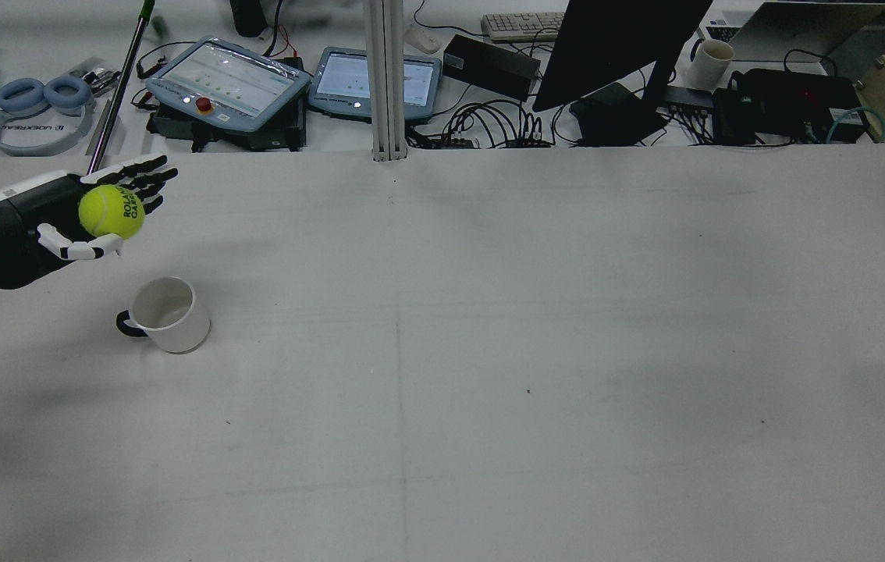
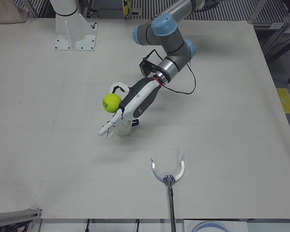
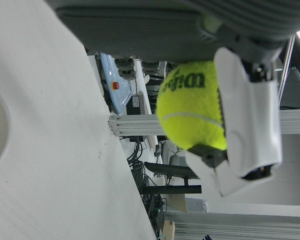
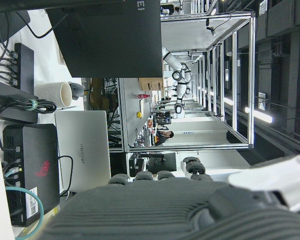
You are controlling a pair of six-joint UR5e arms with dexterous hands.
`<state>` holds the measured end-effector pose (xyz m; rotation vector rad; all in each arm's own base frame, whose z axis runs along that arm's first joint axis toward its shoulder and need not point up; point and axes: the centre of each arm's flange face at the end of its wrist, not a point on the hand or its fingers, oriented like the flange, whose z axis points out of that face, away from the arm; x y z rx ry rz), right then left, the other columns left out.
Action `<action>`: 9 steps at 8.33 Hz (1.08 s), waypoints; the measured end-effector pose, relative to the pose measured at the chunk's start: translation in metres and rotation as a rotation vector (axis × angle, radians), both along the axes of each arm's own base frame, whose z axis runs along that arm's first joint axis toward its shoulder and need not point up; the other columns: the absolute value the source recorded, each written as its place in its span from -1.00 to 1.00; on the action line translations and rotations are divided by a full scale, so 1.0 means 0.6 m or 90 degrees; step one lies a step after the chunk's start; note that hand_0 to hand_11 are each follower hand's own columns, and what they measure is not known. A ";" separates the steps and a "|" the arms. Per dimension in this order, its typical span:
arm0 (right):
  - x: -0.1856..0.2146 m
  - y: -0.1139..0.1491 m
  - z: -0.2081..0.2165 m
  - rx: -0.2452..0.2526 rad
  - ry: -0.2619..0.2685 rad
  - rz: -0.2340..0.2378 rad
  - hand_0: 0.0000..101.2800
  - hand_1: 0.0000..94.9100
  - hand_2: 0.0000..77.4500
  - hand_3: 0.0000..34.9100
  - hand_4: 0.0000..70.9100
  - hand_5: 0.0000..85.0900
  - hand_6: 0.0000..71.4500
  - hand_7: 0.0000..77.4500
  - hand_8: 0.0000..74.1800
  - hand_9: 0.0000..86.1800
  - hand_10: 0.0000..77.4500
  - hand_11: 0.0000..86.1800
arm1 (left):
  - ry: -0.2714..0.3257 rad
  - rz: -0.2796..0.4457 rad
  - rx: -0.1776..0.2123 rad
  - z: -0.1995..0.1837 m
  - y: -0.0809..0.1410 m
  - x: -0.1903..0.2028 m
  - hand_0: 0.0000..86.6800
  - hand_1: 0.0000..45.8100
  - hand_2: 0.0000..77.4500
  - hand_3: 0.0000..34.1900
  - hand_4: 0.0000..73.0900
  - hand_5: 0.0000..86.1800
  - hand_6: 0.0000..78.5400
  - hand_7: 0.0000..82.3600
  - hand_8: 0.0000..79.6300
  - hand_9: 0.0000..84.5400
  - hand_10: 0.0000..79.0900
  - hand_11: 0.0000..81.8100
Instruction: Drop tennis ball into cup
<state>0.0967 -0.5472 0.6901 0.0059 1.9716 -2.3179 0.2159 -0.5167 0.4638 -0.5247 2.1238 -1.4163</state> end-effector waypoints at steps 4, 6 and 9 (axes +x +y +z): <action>0.000 0.000 0.001 0.000 0.000 0.000 -1.00 -0.99 -0.99 -1.00 -1.00 -1.00 -1.00 -1.00 -1.00 -1.00 -1.00 -0.99 | 0.002 0.005 0.006 -0.001 0.001 0.002 0.11 0.02 0.06 -1.00 -0.97 -0.97 -0.99 -0.81 -0.99 -0.97 -1.00 -0.97; 0.000 0.000 0.000 0.000 0.000 0.000 -1.00 -0.99 -0.99 -1.00 -1.00 -1.00 -1.00 -1.00 -1.00 -1.00 -1.00 -0.99 | 0.002 0.005 0.007 -0.002 0.001 0.003 0.11 0.31 0.14 -1.00 -0.97 -0.94 -0.99 -0.81 -0.99 -0.97 -1.00 -0.97; 0.000 0.000 0.000 0.000 0.000 0.000 -1.00 -0.99 -0.99 -1.00 -1.00 -1.00 -1.00 -1.00 -1.00 -1.00 -1.00 -0.99 | -0.004 -0.015 -0.001 0.001 -0.011 -0.033 0.15 0.36 0.21 -1.00 -0.97 -0.90 -0.99 -0.77 -0.99 -0.99 -1.00 -1.00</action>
